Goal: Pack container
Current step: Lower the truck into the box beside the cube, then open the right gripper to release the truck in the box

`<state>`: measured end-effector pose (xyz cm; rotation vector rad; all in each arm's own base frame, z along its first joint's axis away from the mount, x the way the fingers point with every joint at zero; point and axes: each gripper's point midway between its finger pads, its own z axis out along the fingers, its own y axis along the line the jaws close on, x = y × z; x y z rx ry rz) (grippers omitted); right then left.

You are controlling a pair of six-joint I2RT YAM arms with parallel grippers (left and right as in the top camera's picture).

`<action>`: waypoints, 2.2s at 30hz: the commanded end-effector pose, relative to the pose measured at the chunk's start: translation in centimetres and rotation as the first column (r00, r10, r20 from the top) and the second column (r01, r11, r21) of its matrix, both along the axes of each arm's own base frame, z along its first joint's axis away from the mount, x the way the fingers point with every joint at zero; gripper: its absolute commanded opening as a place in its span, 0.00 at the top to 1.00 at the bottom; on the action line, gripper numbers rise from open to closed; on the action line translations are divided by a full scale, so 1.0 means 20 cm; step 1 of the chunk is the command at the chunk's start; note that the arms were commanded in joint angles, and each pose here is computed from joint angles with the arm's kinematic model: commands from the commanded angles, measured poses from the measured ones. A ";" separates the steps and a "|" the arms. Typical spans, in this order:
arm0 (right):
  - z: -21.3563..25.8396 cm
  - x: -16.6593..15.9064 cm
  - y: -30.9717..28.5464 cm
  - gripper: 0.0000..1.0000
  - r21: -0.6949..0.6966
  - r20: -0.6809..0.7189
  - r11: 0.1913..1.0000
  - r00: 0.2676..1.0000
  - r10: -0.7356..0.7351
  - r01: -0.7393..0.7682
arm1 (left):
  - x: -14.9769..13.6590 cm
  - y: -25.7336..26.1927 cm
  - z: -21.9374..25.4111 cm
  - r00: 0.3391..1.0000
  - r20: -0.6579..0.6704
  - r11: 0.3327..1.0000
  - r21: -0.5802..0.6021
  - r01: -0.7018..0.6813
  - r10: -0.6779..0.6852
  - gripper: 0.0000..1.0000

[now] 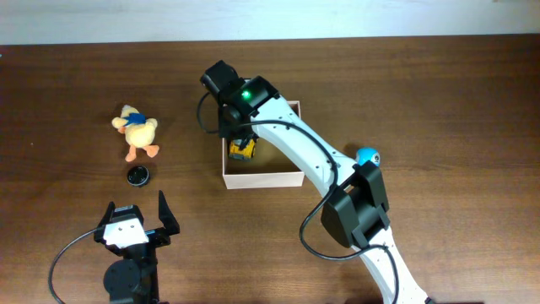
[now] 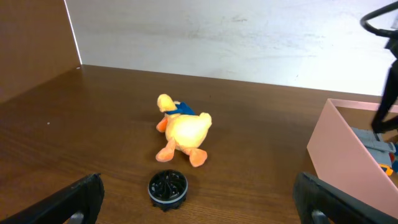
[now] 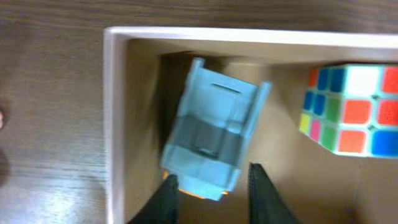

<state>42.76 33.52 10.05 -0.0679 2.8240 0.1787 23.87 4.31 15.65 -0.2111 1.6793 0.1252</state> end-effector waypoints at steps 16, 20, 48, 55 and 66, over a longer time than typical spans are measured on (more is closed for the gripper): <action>-0.07 0.09 -0.21 0.96 -0.058 -0.031 0.996 0.997 -0.067 0.065 | 0.00 -0.01 0.00 1.000 0.008 1.000 -0.014 0.011 -0.011 0.01; -0.09 0.09 -0.21 0.96 -0.063 -0.035 0.996 0.997 -0.068 0.066 | 0.00 -0.01 0.00 1.000 0.008 1.000 -0.014 0.011 -0.011 0.01; -0.25 0.08 -0.15 0.96 -0.024 -0.052 0.999 0.998 -0.036 0.035 | 0.00 -0.01 0.00 1.000 0.008 1.000 -0.014 0.011 -0.011 0.01; -0.23 0.10 -0.08 0.96 0.031 -0.030 0.999 0.999 0.028 -0.027 | 0.00 -0.01 0.00 1.000 0.008 1.000 -0.014 0.011 -0.011 0.01; -0.23 0.08 -0.03 0.96 0.040 -0.030 0.997 0.997 0.070 -0.069 | 0.00 -0.01 0.00 1.000 0.008 1.000 -0.014 0.011 -0.011 0.01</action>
